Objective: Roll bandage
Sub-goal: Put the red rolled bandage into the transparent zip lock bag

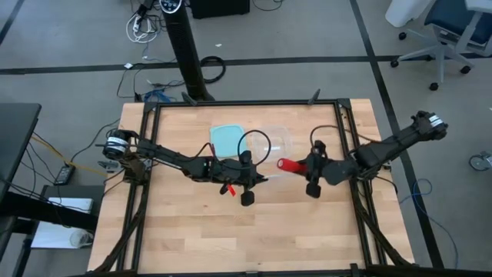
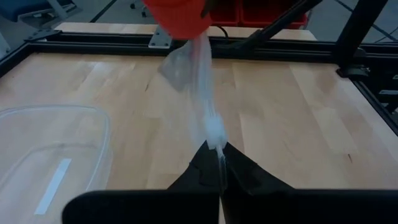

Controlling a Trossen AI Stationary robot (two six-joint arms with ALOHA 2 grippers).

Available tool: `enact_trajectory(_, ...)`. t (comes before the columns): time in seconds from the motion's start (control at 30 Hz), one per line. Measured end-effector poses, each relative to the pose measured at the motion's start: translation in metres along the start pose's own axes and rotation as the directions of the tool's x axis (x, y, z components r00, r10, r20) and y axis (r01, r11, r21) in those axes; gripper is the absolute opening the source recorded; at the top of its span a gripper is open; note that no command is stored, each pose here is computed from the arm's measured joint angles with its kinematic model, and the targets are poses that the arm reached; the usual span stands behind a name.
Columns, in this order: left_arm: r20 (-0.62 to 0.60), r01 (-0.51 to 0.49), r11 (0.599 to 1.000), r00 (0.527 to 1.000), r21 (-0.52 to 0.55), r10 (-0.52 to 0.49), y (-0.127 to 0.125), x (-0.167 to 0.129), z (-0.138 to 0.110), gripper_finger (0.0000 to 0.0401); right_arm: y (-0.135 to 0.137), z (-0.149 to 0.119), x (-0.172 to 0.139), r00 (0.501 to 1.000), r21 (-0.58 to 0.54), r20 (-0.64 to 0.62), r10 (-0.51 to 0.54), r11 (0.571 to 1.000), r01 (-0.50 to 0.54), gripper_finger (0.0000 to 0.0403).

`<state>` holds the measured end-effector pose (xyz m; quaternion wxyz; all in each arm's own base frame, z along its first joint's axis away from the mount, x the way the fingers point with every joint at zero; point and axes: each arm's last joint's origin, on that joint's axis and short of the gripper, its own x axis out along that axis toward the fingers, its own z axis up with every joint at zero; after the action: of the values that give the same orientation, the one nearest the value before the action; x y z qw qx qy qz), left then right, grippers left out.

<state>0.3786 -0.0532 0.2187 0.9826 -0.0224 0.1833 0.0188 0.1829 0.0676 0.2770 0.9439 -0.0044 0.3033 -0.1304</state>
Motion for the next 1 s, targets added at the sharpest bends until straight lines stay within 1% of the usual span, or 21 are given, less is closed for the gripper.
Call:
enact_trajectory(0.1,0.001,0.000,1.000,1.000,0.001,0.000,0.000,0.000,0.000,0.0000,-0.003,0.003,0.000,0.998,0.031,-0.044,0.054,0.998,-0.053,0.0119)
enact_trajectory(0.17,0.000,0.000,1.000,1.000,0.001,0.000,0.000,0.000,0.000,0.0000,-0.002,0.004,0.001,0.993,0.002,-0.050,0.104,0.995,-0.104,0.0118)
enact_trajectory(0.2,-0.003,0.000,1.000,1.000,0.001,0.000,0.000,0.000,0.000,0.0000,0.000,0.006,0.000,0.987,-0.024,-0.041,0.154,0.988,-0.155,0.0118)
enact_trajectory(0.3,-0.021,-0.002,1.000,1.000,0.003,0.002,0.000,0.000,-0.002,0.0000,0.007,0.010,-0.002,0.963,-0.070,-0.013,0.268,0.961,-0.268,0.0118)
enact_trajectory(0.37,-0.026,-0.003,1.000,1.000,0.004,0.003,0.000,0.000,-0.003,0.0000,0.013,0.014,-0.003,0.935,-0.113,0.014,0.355,0.930,-0.351,0.0118)
enact_trajectory(0.5,-0.035,-0.009,1.000,0.999,0.005,0.009,0.001,0.000,-0.003,0.0000,0.023,0.021,-0.006,0.897,-0.170,0.083,0.434,0.893,-0.416,0.0118)
enact_trajectory(0.57,-0.043,-0.022,1.000,0.999,0.006,0.022,0.001,0.000,-0.004,0.0000,0.029,0.021,-0.005,0.873,-0.187,0.078,0.482,0.867,-0.462,0.0118)
enact_trajectory(0.6,-0.045,-0.027,1.000,0.999,0.004,0.027,0.001,0.000,-0.005,0.0000,0.030,0.020,-0.003,0.869,-0.185,0.059,0.491,0.861,-0.474,0.0118)
enact_trajectory(0.63,-0.049,-0.033,0.999,0.998,0.003,0.033,0.001,0.000,-0.005,0.0000,0.032,0.018,0.000,0.871,-0.171,0.032,0.491,0.861,-0.479,0.0118)
enact_trajectory(0.7,-0.047,-0.043,0.999,0.998,0.001,0.043,0.002,0.000,-0.005,0.0000,0.033,0.009,0.008,0.887,-0.132,-0.058,0.458,0.877,-0.462,0.0118)
enact_trajectory(0.8,-0.044,-0.049,0.999,0.998,0.001,0.049,0.002,0.000,-0.005,0.0000,0.036,-0.006,0.026,0.912,-0.107,-0.203,0.356,0.918,-0.382,0.0118)
enact_trajectory(0.9,-0.046,-0.051,0.999,0.998,0.003,0.051,0.002,0.000,-0.005,0.0000,0.040,-0.018,0.043,0.912,-0.097,-0.282,0.300,0.936,-0.338,0.0120)
enact_trajectory(1.0,-0.047,-0.051,0.999,0.998,0.004,0.051,0.002,0.000,-0.005,0.0000,0.044,-0.029,0.059,0.895,-0.099,-0.365,0.256,0.945,-0.311,0.0122)
